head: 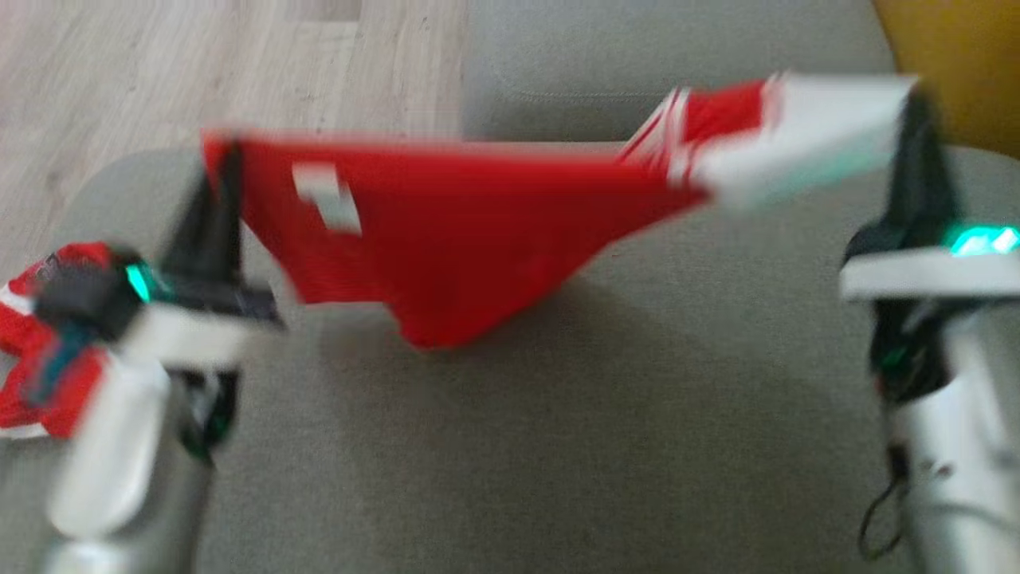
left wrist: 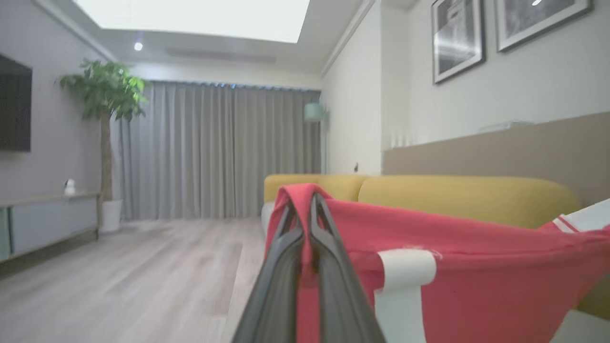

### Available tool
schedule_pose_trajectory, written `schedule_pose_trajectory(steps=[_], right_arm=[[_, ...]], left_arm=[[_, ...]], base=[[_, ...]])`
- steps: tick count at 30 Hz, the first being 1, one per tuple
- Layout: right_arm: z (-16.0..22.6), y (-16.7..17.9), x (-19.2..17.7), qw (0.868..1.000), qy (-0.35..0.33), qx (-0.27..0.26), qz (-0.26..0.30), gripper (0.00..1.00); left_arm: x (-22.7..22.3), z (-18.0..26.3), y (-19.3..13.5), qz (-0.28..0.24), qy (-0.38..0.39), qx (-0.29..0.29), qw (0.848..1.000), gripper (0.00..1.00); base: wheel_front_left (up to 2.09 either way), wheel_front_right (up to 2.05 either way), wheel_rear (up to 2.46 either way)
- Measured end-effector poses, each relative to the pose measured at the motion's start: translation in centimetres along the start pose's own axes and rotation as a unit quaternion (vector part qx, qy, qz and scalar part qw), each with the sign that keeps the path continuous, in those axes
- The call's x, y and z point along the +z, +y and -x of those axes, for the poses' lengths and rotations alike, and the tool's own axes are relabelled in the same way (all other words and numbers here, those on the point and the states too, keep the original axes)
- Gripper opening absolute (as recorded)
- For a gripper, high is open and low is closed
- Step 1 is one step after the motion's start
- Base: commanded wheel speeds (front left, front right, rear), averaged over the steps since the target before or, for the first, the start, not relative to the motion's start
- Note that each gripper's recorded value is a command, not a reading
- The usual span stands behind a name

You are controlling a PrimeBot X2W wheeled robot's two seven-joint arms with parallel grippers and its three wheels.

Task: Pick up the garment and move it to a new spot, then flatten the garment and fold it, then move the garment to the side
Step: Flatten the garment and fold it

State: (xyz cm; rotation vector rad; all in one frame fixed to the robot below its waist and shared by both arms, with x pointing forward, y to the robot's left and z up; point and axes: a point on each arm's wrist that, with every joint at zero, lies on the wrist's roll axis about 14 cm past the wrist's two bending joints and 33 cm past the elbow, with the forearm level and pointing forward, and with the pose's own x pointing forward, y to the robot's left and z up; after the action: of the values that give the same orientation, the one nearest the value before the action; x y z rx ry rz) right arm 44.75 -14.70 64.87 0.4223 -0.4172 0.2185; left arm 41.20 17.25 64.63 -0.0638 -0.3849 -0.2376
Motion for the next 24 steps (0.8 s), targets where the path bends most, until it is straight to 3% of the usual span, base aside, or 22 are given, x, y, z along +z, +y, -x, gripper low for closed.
schedule_pose_trajectory(steps=[5, 10, 14, 19, 24], right_arm=[[-3.1, 2.9, 9.6, 0.993, -0.104, 0.056, -0.008, 0.0], [-5.2, 4.7, 14.7, 0.987, -0.138, 0.085, 0.005, 0.0], [-6.7, 4.5, 14.6, 0.989, -0.122, 0.08, 0.017, 0.0], [-10.2, 1.7, 11.1, 0.995, -0.081, 0.041, 0.045, 0.0], [-14.3, -0.2, 10.8, 0.989, -0.122, 0.022, 0.086, 0.0]], left_arm=[[9.7, -3.9, -1.7, -0.055, -0.09, -0.059, 0.993, 0.0], [12.4, -5.6, -2.1, -0.064, -0.092, -0.072, 0.991, 0.0], [11.0, -6.6, -1.6, -0.045, -0.066, -0.063, 0.995, 0.0], [6.6, -9.1, -0.1, -0.029, -0.031, -0.033, 0.999, 0.0], [3.8, -13.3, 1.0, -0.041, -0.057, -0.013, 0.997, 0.0]], base=[[0.0, 0.0, 0.0], [0.0, 0.0, 0.0], [0.0, 0.0, 0.0], [0.0, 0.0, 0.0], [0.0, 0.0, 0.0]])
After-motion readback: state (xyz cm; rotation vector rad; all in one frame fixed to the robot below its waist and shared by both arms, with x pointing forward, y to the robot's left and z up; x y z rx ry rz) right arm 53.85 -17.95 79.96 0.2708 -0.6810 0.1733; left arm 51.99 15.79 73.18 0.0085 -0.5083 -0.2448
